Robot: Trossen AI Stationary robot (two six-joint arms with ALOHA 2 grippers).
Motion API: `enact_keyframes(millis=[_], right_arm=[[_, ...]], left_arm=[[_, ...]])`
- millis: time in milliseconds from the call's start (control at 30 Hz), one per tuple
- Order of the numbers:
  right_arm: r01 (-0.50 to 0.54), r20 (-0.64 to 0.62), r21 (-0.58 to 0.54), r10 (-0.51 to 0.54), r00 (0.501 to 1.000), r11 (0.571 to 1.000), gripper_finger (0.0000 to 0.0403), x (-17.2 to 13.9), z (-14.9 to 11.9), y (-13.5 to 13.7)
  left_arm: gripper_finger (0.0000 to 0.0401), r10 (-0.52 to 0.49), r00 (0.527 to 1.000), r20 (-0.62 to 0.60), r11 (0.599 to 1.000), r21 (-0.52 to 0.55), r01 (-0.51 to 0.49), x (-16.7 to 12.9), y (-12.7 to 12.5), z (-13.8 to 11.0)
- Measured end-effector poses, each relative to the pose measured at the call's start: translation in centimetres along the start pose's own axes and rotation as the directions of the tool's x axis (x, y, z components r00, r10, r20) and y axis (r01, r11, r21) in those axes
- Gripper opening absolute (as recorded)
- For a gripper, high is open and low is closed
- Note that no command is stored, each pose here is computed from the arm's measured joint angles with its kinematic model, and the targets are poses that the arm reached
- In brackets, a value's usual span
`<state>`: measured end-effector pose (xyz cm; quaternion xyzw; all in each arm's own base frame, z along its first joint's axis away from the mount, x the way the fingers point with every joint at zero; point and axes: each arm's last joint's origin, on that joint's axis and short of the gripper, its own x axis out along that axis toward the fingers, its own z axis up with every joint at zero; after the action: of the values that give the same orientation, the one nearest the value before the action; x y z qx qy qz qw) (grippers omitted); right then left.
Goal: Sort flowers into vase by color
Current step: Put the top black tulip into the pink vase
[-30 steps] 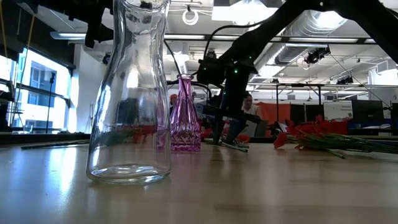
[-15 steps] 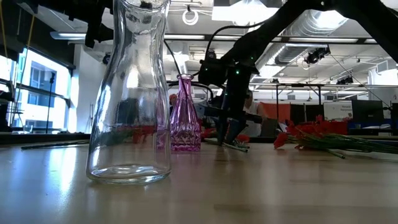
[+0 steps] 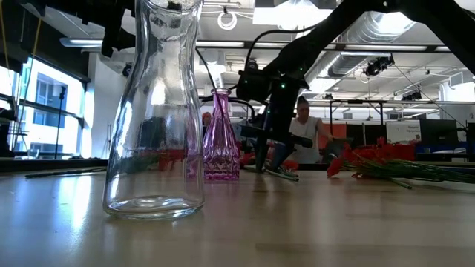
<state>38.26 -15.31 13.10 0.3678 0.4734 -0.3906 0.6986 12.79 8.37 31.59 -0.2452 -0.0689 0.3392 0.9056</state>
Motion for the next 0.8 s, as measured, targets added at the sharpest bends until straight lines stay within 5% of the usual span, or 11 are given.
enact_keyframes(millis=[633,800], right_arm=[[-0.025,0.032,0.016,0.024,0.999,1.0,0.0131,0.13,0.66,-0.16],[0.023,0.057,-0.051,-0.02,0.998,0.998,0.0125,0.04,0.09,0.29]], left_arm=[[0.0271,0.0,1.0,0.0,1.0,-0.001,0.0,0.01,0.0,0.0],[0.0271,0.0,1.0,0.0,1.0,-0.002,0.0,0.01,0.0,0.0]])
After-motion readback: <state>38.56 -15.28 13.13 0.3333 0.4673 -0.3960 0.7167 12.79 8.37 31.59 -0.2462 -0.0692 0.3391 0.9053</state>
